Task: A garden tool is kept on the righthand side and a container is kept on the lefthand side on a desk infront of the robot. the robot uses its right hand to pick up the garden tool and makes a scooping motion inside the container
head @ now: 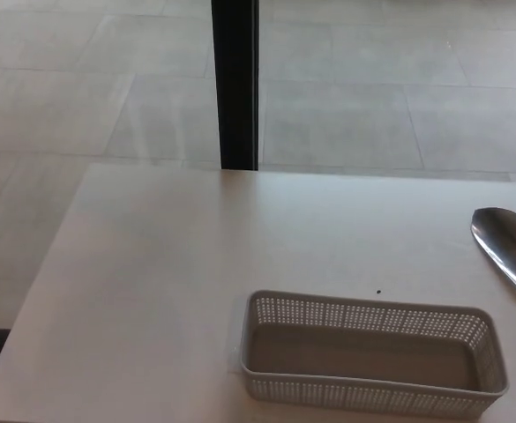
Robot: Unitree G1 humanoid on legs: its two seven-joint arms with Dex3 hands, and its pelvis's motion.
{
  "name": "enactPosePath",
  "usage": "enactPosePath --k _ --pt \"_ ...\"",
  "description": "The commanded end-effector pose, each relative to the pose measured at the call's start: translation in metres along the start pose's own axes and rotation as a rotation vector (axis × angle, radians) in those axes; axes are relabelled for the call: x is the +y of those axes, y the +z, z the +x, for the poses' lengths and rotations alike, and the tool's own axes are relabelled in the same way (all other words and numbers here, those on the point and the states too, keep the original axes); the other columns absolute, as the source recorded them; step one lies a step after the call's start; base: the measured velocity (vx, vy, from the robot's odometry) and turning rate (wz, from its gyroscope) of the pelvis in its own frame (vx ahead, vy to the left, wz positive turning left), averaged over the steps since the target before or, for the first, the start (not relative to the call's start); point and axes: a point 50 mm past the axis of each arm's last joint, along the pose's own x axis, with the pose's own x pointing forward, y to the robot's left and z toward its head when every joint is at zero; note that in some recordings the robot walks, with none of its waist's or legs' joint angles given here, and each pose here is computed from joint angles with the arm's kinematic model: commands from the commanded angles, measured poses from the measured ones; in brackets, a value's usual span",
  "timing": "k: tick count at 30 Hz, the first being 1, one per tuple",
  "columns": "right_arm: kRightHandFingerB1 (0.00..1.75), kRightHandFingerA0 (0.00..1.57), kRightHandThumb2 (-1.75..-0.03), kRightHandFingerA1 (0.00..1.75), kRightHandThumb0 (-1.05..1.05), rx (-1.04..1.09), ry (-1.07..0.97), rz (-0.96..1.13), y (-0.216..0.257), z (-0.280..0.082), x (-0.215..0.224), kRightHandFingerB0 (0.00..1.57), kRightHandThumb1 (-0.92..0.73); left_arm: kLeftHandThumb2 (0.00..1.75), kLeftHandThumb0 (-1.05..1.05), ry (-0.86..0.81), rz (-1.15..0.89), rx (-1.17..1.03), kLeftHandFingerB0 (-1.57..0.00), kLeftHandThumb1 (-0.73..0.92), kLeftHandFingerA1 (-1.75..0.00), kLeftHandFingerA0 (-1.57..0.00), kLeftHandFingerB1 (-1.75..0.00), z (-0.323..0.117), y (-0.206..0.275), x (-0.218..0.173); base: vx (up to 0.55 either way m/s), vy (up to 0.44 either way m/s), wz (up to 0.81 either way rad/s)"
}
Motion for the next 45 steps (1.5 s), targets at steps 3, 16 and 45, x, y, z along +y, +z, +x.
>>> enactPosePath --k 3,16,45 --pt "0.43 0.23 -0.85 0.6 -0.68 0.036 -0.098 0.194 0.006 0.001 -0.018 0.08 -0.48 1.29 0.49 0.018 -0.036 0.029 -0.97 -0.22 -1.2 -1.12 -1.11 -0.001 -0.005 0.004 0.0 0.0 0.0" --pt "0.0 0.0 -0.67 0.0 -0.94 -0.199 -0.41 0.612 0.09 -0.008 -0.112 0.0 -0.78 1.35 -0.13 -0.001 -0.136 0.032 -0.84 -0.43 -1.22 -1.04 -1.15 -0.001 -0.007 0.009 0.0 0.0 0.0" --pt "0.12 0.0 -1.05 0.29 -0.94 -0.925 -0.137 -0.395 0.314 -0.137 -0.036 0.1 -0.62 1.39 0.07 -0.032 -0.09 0.044 -0.83 -0.33 -1.18 -0.94 -1.09 -0.002 -0.011 0.008 0.0 0.0 0.0"
